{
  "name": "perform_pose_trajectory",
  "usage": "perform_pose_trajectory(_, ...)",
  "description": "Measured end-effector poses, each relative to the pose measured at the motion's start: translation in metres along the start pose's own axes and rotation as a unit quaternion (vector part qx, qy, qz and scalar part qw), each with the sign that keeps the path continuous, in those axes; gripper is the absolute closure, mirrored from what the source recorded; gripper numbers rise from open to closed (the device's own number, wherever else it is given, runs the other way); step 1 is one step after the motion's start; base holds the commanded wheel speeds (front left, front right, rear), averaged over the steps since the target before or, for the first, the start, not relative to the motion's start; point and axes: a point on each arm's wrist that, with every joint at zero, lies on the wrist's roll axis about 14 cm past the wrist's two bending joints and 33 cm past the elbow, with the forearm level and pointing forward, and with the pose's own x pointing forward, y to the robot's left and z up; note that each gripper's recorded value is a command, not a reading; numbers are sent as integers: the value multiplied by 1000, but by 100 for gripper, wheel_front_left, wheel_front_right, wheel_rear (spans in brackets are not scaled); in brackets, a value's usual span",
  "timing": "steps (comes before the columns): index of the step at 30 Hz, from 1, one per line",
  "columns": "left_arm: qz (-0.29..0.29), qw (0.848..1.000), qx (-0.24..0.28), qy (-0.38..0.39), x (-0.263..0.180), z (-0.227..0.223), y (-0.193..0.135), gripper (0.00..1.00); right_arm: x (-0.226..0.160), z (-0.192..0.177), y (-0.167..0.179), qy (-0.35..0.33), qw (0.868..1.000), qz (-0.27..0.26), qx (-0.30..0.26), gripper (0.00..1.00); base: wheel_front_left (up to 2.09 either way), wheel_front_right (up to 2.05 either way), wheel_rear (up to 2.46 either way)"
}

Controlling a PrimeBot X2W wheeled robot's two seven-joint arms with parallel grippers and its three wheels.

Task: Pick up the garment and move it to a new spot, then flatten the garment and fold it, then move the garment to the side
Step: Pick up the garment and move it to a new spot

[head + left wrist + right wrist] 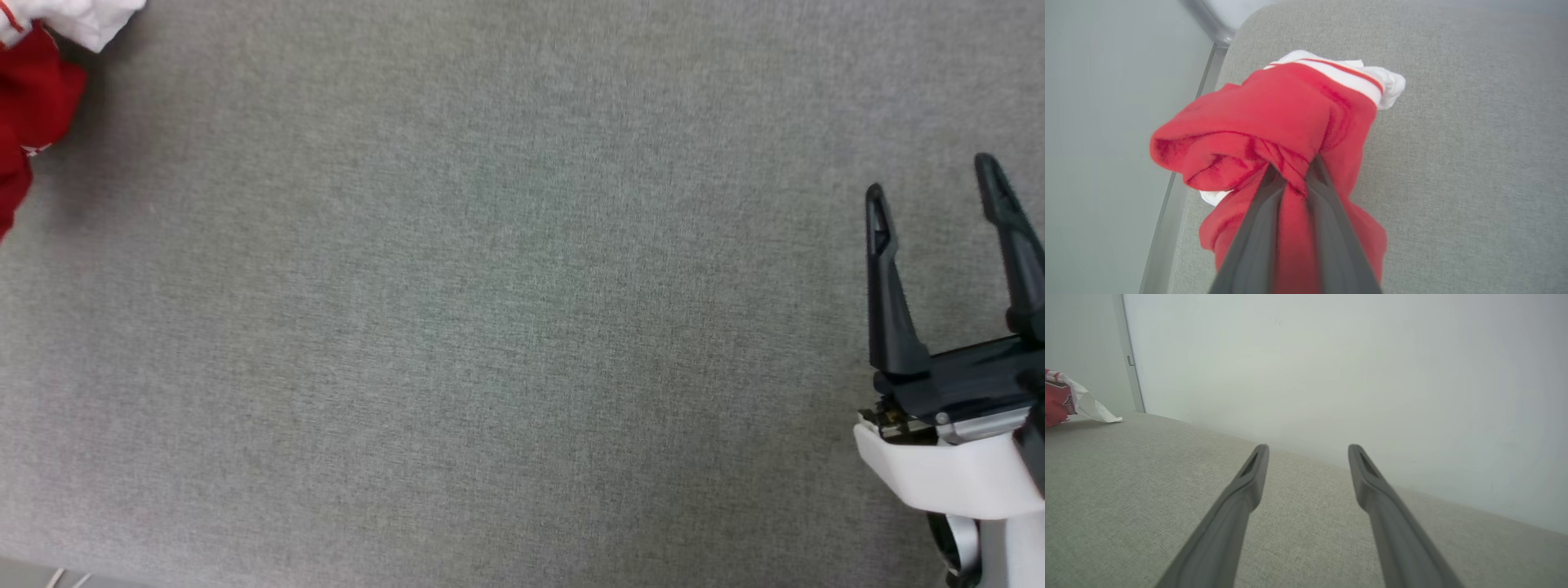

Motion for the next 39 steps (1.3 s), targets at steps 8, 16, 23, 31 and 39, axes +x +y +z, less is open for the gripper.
perform_pose_trajectory(8, -29, 990, 70, -123, -64, 91, -20, 100, -2, 43, 6, -38, 999, -3, 3, 0, 0, 0, 0)
perform_pose_trajectory(16, -78, 961, 159, -214, -127, 158, -73, 100, -16, 75, -2, -60, 998, -24, -4, 0, 0, 0, 0)
perform_pose_trajectory(23, -142, 924, 239, -261, -160, 183, -148, 100, -33, 95, -19, -72, 996, -54, -8, 0, 0, 0, 0)
perform_pose_trajectory(31, -239, 871, 306, -300, -192, 187, -246, 100, -60, 113, -42, -78, 992, -94, -13, 0, 0, 0, 0)
perform_pose_trajectory(39, -342, 807, 369, -310, -219, 154, -336, 100, -86, 125, -61, -78, 988, -133, -24, 0, 0, 0, 0)
